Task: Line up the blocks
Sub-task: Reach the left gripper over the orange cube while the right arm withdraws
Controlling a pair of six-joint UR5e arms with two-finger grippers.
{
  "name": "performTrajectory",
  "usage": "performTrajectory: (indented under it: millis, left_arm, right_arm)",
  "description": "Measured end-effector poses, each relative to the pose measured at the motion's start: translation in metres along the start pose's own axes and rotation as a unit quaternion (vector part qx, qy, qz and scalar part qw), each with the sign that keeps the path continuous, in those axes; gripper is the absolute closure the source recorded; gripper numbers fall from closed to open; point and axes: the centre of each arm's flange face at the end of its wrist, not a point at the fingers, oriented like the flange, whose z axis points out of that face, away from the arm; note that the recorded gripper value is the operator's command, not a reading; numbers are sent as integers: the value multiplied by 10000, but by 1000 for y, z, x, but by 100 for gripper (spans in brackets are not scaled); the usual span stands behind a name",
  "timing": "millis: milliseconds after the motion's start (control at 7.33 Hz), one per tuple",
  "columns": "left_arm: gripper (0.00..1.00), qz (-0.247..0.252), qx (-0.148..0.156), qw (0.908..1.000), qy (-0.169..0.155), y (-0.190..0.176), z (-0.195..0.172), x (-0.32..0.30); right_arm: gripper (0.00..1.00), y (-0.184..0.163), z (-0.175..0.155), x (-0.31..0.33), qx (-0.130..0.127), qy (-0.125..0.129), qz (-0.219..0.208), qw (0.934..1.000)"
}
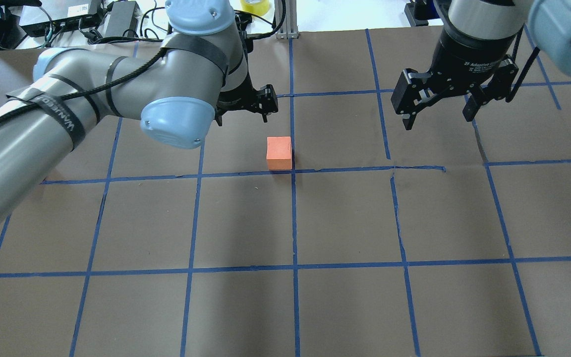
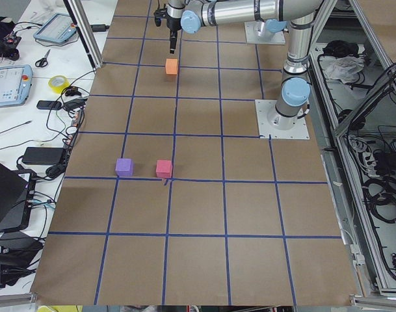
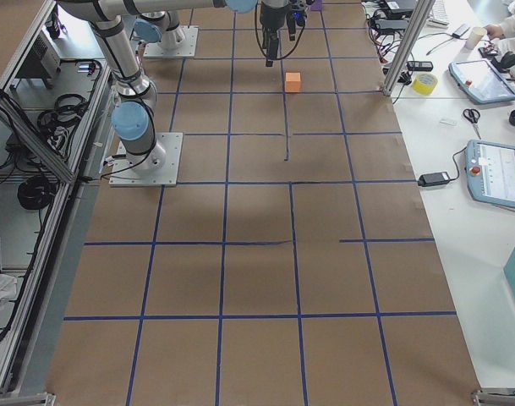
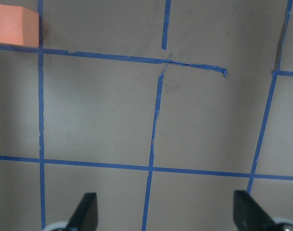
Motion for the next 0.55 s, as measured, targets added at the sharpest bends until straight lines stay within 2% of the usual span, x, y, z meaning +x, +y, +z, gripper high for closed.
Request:
performTrajectory:
  millis: [545]
  left_arm:
    - [0,258,-523,9983,-40,-26,89,40]
  right_arm:
    - [0,0,-1,1,36,5,37,10000]
